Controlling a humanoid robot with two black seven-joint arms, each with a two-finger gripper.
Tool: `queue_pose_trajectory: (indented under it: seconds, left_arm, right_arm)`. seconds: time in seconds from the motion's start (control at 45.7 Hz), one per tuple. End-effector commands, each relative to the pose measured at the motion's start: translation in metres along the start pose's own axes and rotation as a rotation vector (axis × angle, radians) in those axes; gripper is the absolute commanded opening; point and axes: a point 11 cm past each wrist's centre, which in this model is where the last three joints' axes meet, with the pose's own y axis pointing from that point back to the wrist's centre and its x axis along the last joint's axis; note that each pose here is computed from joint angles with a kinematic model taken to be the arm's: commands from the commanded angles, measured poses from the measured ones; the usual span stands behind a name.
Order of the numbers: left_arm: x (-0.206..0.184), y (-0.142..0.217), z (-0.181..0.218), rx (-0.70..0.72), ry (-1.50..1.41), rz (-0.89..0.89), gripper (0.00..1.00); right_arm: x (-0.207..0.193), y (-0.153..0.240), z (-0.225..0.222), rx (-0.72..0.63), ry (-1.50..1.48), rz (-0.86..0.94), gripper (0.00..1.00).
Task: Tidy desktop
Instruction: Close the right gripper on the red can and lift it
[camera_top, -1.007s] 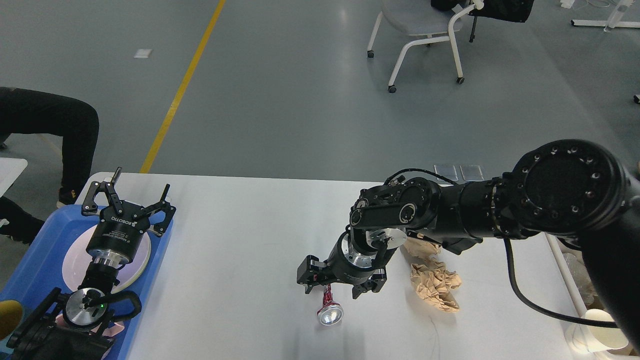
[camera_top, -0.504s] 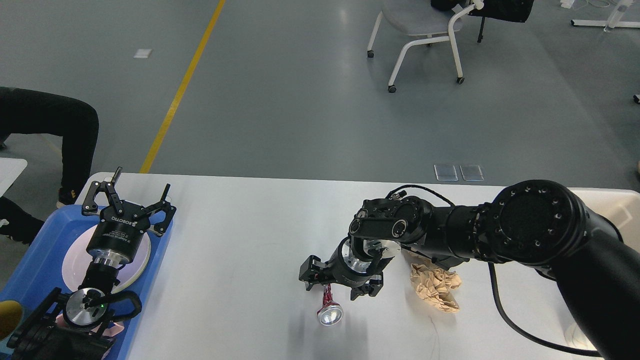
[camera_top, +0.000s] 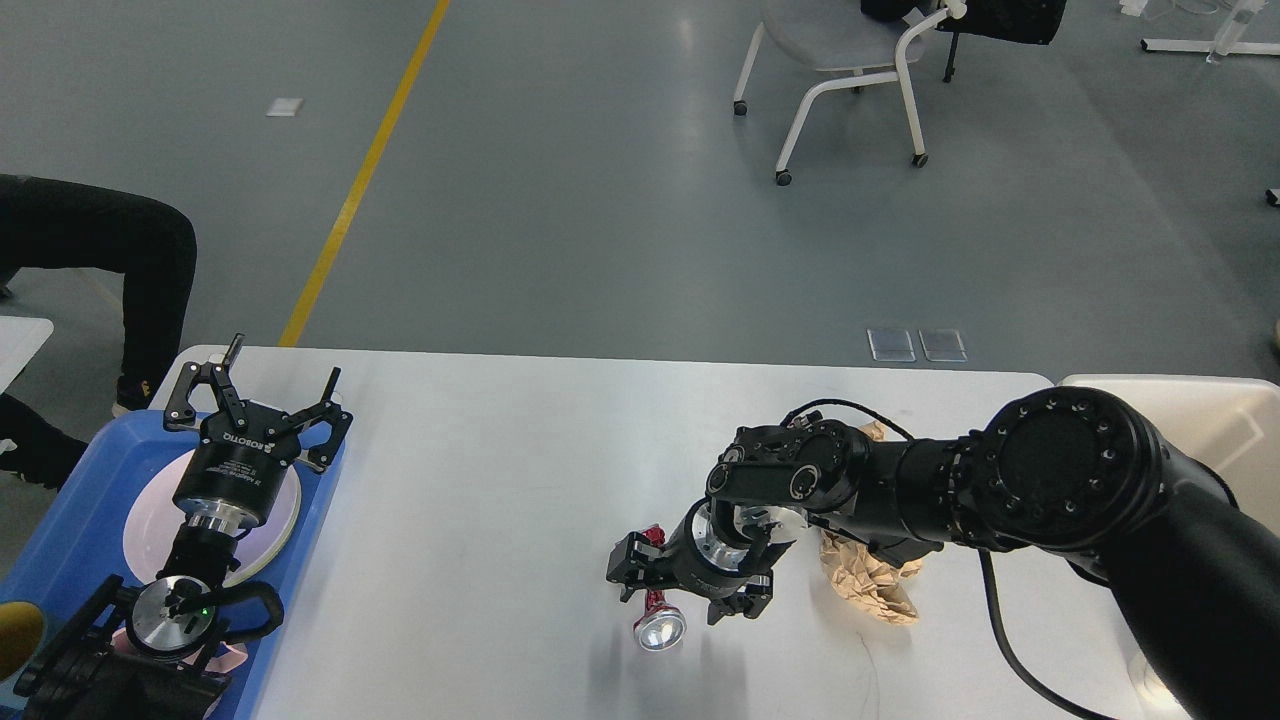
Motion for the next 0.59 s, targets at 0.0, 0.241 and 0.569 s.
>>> queue_pose_trajectory:
  seconds: [0.0, 0.241, 0.569]
  left_arm:
    - [-0.0002, 0.0000, 0.0006, 0.000, -0.001, -0.002, 0.96]
    - [-0.0001, 0.0000, 0.0005, 0.000, -0.001, 0.000, 0.96]
    - [0.0004, 0.0002, 0.0005, 0.000, -0.001, 0.001, 0.96]
  right_arm:
    - [-0.0015, -0.0020, 0.0014, 0.002, -0.008, -0.002, 1.00]
    - [-0.0041, -0.0049, 0.0034, 0.001, -0.016, -0.009, 0.95]
    - [-0.0050, -0.0049, 0.0032, 0.002, -0.025, -0.018, 0.48]
